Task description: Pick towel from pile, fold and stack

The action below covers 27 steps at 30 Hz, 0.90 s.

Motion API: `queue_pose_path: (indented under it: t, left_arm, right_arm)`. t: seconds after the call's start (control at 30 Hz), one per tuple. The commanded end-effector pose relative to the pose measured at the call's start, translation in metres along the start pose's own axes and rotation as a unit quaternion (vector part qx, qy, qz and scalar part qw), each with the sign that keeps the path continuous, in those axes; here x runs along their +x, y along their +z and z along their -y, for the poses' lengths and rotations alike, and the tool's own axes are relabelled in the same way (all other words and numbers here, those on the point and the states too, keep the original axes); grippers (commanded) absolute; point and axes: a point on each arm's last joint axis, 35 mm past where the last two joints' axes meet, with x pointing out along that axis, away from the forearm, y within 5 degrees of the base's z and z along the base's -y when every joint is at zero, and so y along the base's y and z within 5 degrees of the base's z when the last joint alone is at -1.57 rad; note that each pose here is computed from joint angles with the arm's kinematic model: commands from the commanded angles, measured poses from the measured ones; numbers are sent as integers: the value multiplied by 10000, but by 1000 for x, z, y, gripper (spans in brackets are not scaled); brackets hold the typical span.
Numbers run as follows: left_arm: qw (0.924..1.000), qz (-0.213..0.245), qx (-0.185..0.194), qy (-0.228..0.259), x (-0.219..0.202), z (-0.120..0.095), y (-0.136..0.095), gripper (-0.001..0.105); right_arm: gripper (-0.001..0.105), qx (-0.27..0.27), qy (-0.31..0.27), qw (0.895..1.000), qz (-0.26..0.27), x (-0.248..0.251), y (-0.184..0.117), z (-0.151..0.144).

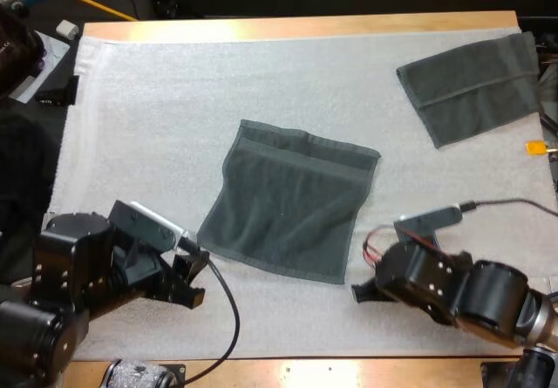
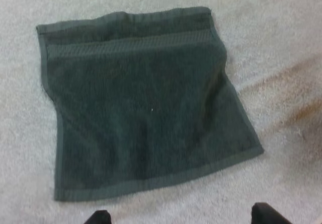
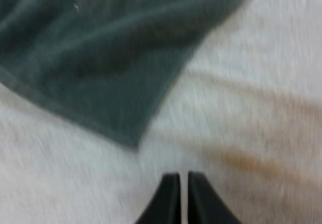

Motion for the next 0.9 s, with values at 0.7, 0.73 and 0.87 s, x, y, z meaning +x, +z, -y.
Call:
queue_pose_path:
  t: [0.7, 0.73, 0.87]
  left_arm:
    - [9997, -186, -136, -58, 3, -3, -23, 56]
    - [9997, -165, -140, -68, 2, -2, -24, 56]
    - [9998, -165, -131, -68, 2, -2, -25, 56]
  right_arm:
    - [50, 1708, 1505, 9735, -239, 87, -73, -13]
    - [47, 1876, 1569, 9694, -221, 91, -73, -10]
    - [45, 2332, 1742, 9562, -310, 113, -74, -5]
